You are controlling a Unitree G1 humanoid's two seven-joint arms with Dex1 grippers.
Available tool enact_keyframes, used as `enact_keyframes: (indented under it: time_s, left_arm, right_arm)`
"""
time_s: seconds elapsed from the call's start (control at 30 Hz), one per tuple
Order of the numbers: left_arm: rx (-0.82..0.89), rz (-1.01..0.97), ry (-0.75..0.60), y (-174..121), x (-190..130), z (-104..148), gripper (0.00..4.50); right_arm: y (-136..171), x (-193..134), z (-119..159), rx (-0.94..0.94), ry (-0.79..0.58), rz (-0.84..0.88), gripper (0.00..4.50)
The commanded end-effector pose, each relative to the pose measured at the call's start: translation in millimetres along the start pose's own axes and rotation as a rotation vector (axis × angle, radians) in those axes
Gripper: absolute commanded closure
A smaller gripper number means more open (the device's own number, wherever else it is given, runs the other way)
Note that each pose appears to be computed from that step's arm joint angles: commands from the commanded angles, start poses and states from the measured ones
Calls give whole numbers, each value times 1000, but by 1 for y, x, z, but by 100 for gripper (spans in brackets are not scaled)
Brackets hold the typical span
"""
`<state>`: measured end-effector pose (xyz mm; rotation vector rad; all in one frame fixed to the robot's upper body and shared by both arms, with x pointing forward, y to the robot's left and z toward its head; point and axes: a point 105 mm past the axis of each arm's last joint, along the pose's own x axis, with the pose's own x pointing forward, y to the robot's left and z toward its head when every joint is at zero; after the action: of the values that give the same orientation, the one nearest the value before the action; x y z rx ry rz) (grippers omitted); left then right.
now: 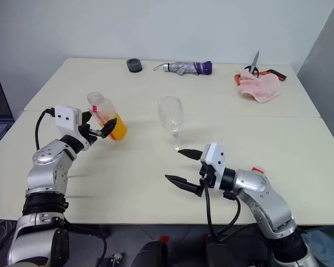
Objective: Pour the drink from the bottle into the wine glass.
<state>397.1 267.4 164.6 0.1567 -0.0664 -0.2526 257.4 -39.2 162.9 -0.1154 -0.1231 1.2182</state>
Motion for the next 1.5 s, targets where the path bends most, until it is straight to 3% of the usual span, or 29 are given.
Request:
enact_keyframes:
  time_s: [0.03, 0.27, 0.4, 0.57, 0.63, 0.97, 1.5]
  left_arm:
    - [42, -7, -50, 3, 5, 18, 0]
    - [36, -23, -58, 1, 12, 19, 0]
    - [27, -29, -61, 0, 14, 18, 90]
    - [19, -31, -63, -1, 15, 16, 252]
    - [16, -31, -64, -1, 15, 16, 275]
    - [2, -47, -107, -8, 16, 29, 278]
    - [178, -302, -236, -94, 45, 100, 279]
  right_arm:
    - [2, 4, 11, -31, -42, 22, 40]
    - [2, 6, 12, -34, -48, 24, 40]
    - [1, 7, 12, -36, -49, 22, 38]
    - [1, 7, 12, -38, -51, 17, 38]
    - [1, 7, 12, -39, -53, 15, 38]
    - [-3, 5, 18, -54, -72, -23, 38]
    - [-34, -2, 50, -83, -178, -232, 38]
